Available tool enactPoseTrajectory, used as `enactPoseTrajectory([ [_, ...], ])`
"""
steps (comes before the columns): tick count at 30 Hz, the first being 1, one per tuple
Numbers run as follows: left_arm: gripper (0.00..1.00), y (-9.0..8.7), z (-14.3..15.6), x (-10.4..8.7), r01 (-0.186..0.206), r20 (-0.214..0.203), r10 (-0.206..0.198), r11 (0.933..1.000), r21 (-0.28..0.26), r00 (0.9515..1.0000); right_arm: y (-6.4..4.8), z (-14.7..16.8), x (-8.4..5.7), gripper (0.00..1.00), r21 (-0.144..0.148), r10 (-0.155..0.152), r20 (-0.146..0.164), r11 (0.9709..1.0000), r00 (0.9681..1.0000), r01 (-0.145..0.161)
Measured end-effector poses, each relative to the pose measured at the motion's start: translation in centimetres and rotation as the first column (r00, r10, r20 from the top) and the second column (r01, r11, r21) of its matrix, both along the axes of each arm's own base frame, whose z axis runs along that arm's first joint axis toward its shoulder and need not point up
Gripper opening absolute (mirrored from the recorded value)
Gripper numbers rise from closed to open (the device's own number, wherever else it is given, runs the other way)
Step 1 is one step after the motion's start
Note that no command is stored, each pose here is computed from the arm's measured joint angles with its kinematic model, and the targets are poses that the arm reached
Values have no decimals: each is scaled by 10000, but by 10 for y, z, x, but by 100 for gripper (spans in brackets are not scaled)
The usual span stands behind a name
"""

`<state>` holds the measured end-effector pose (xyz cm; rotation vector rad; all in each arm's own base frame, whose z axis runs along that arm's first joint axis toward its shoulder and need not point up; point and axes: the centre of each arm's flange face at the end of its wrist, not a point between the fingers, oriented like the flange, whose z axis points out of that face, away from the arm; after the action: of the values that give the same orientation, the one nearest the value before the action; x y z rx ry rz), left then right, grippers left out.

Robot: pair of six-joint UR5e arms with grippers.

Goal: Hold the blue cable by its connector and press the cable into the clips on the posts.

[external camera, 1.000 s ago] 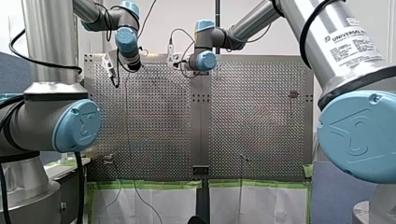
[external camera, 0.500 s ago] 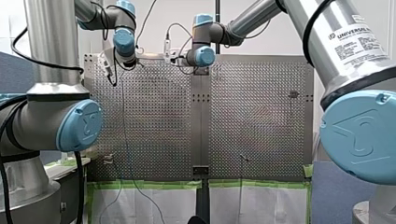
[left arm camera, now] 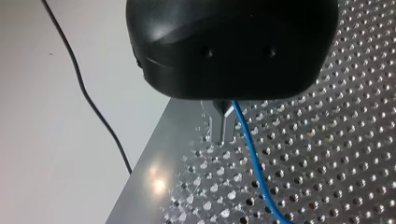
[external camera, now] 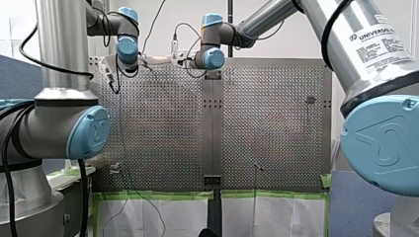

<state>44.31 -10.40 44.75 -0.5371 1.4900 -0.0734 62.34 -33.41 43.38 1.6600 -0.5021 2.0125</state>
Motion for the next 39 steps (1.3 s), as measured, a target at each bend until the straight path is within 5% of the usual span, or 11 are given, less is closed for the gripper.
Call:
enactPoseTrajectory([
  [12, 0, 36, 5, 16, -10, 358, 9, 10000, 25, 9994, -5, 5, 6, 0, 108, 143, 322, 9998, 9994, -147],
  [21, 0, 67, 1, 36, 43, 85, -46, 9993, 373, 10000, -7, 1, 9, 0, 279, 318, 435, 9991, 9985, -330],
  [29, 0, 65, 3, 45, 623, -10, -624, 9954, 734, 9980, -10, 2, 9, 0, 321, 310, 506, 9990, 9982, -326],
  [39, 0, 57, 9, 48, 1451, 126, -1466, 9862, 802, 9891, -17, 1, 5, 0, 417, 198, 581, 9989, 9981, -223],
])
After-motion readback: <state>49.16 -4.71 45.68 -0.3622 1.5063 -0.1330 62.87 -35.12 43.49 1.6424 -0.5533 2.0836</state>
